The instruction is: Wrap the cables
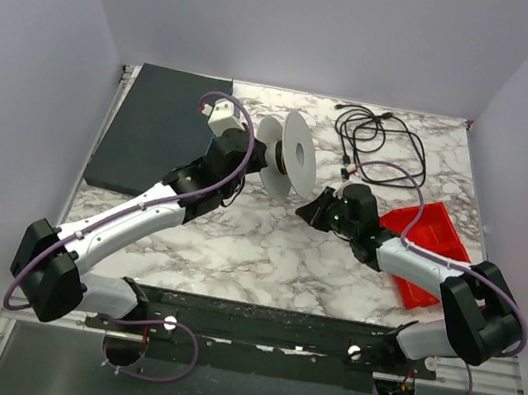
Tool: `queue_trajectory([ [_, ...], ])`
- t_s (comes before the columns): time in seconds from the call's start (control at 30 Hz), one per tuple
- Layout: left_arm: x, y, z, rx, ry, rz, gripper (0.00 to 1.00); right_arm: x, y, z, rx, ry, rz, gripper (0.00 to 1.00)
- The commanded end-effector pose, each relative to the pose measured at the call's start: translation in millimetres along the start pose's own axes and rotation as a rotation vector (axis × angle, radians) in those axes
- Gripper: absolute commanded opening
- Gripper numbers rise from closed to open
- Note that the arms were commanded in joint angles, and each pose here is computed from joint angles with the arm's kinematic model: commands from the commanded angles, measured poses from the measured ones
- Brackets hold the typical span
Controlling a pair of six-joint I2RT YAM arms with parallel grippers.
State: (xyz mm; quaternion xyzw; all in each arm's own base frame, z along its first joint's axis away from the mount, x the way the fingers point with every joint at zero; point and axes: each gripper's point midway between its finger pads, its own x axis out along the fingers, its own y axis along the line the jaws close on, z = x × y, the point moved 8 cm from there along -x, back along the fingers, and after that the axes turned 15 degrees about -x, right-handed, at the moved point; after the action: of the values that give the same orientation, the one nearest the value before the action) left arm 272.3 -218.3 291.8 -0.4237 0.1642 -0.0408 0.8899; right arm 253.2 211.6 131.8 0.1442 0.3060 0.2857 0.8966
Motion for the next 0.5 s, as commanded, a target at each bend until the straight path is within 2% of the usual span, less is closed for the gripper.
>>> queue_trajectory([
  [0.0,10,-37,23,-0.103,-0.157,-0.050,0.00,-4,-1,-5,-0.010,0.017,-0.074,0.01],
  [0.13,21,-45,17,-0.028,-0.194,-0.011,0.00,-4,0,-5,-0.024,0.029,-0.090,0.01],
  [0.47,48,-57,-21,0.376,-0.218,0.102,0.00,-11,9,10,-0.117,0.083,-0.102,0.01],
])
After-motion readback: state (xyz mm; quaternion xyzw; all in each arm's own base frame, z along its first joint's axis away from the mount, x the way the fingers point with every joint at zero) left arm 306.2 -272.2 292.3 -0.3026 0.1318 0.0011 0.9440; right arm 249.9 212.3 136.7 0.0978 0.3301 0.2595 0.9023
